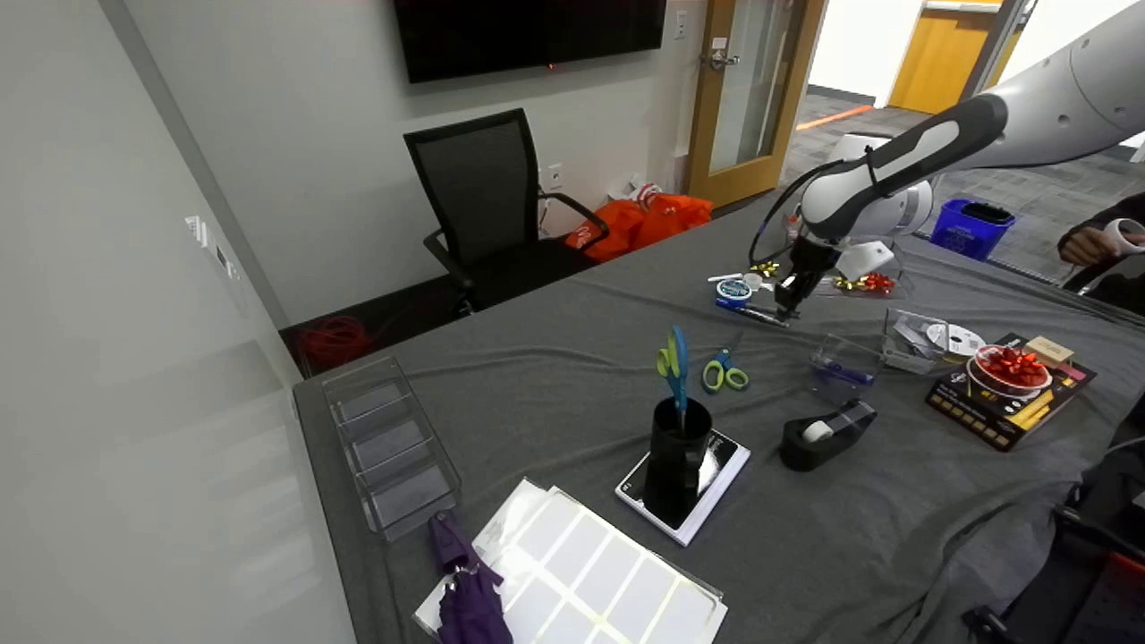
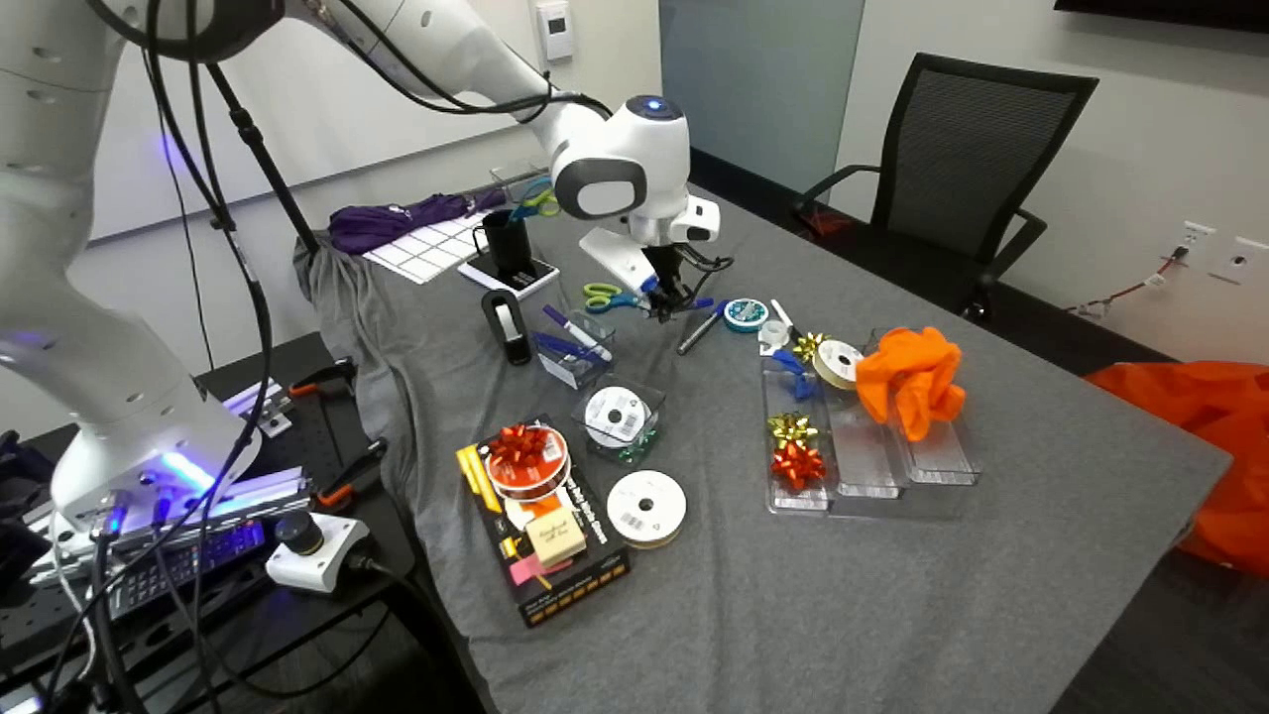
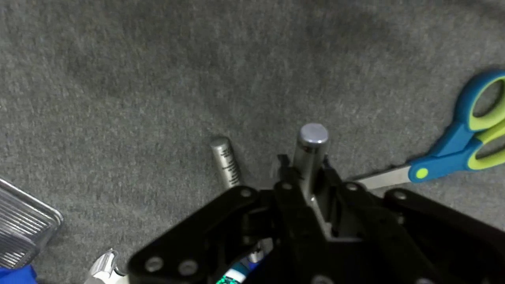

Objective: Remove the marker from the container

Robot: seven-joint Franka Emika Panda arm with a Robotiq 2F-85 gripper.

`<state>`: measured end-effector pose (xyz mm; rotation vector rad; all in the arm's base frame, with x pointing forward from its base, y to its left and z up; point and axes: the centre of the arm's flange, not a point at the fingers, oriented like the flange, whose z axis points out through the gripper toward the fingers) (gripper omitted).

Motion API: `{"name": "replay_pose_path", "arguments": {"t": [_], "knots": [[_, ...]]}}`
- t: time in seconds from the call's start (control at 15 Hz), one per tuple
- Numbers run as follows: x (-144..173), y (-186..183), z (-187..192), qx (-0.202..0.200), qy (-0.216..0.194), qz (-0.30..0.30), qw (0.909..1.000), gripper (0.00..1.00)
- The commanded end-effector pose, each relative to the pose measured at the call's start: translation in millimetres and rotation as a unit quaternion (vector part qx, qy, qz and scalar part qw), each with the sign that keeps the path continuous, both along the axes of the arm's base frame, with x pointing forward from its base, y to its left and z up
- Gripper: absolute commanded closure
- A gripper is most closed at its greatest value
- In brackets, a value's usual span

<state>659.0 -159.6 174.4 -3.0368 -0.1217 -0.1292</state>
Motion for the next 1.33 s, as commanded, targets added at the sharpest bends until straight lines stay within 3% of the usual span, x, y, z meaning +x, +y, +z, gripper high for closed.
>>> {"name": "replay_pose_path", "arguments": {"t": [0.0,0.2,0.27,0.4,0.87,1.27], "knots": [[14.4,-4.8,-15.2,-0.026,-0.001,0.028,0.9993,0.96],[16.4,-4.2,-22.5,-0.030,-0.005,0.040,0.9987,0.96],[16.1,-3.7,-23.6,-0.029,-0.007,0.039,0.9988,0.58],[14.6,-3.7,-22.0,-0.022,-0.008,0.034,0.9992,0.51],[6.0,-14.0,9.7,-0.014,0.008,0.016,0.9997,0.01],[-5.7,-31.3,52.0,-0.035,0.031,-0.012,0.9988,0.00]]}}
